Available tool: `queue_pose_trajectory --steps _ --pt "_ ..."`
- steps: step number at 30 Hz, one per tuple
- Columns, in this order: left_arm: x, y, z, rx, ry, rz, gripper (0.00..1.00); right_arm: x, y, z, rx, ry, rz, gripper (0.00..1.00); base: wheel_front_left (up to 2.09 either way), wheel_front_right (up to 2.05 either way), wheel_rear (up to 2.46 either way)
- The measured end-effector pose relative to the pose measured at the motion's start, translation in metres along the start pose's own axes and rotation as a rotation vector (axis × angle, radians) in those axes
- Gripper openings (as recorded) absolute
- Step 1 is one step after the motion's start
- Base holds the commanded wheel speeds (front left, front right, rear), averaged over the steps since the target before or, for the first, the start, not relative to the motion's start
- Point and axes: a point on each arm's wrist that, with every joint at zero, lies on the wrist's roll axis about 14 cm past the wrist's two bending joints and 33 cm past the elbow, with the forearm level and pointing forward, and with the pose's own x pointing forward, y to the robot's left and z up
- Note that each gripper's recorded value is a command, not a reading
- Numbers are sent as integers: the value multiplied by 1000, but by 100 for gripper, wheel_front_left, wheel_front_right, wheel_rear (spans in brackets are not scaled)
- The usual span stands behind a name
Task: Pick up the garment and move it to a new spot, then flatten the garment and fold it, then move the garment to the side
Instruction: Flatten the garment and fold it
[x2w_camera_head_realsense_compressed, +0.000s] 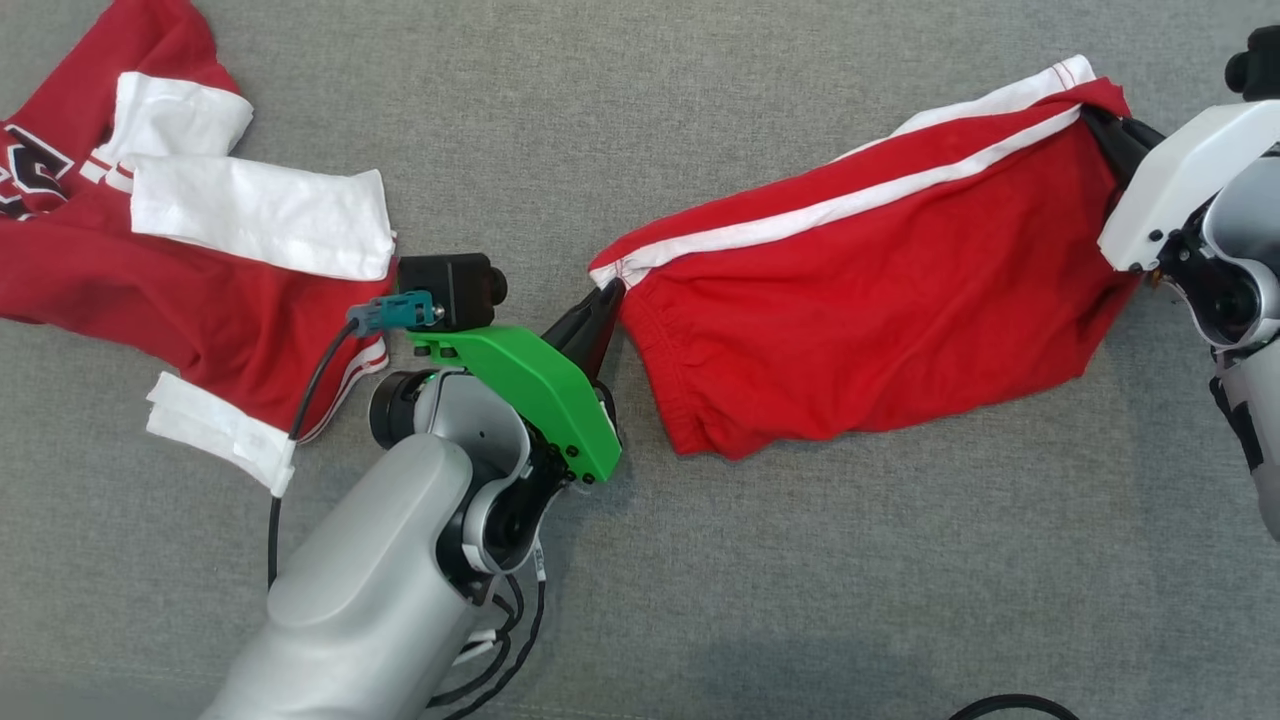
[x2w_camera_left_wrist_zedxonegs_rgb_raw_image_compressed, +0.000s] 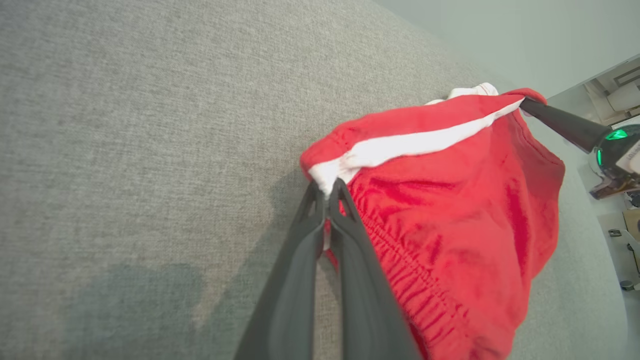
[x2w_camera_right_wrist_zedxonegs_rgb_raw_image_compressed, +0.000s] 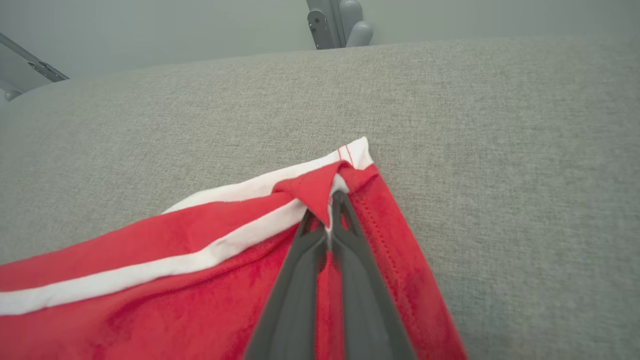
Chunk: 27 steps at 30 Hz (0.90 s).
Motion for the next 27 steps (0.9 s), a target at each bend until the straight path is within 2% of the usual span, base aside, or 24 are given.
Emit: queue_pose_trajectory --steps 1,2,3,5,7,8,9,14,17,21,22,24,27 --pt "1 0 -1 0 2 0 0 0 1 -1 -3 0 1 16 0 0 0" --pt "1 -1 -1 0 2 -1 0 -1 2 0 -5 -9 2 72 0 0 0" --pt "1 -2 -2 0 4 -1 0 -1 2 1 -5 -18 3 100 0 0 0" --pt "2 -3 -2 1 0 -3 11 -3 2 5 -8 -46 1 100 0 0 0" --pt "2 -5 -1 3 -5 -10 33 -5 4 11 -13 -78 4 100 0 0 0" --pt "2 -8 0 5 -7 -16 62 -7 6 14 -18 -93 9 100 0 0 0" --pt "2 -9 2 7 -19 -20 100 -9 8 18 -30 -109 15 100 0 0 0" --pt "-14 -12 14 98 -102 -26 100 -39 16 51 -105 -299 41 100 0 0 0" --pt "-27 -14 19 146 -156 -28 100 -59 13 54 -179 -364 27 100 0 0 0" --pt "-48 -21 41 291 -332 -28 100 -87 0 54 -280 -434 -27 100 0 0 0" --pt "-53 -23 43 298 -363 -24 100 -94 -4 55 -299 -451 -46 100 0 0 0" --pt "-62 -27 39 330 -402 -29 100 -105 -12 52 -306 -467 -82 100 0 0 0" --pt "-71 -25 36 370 -432 -16 100 -107 -17 33 -290 -414 -105 100 0 0 0"
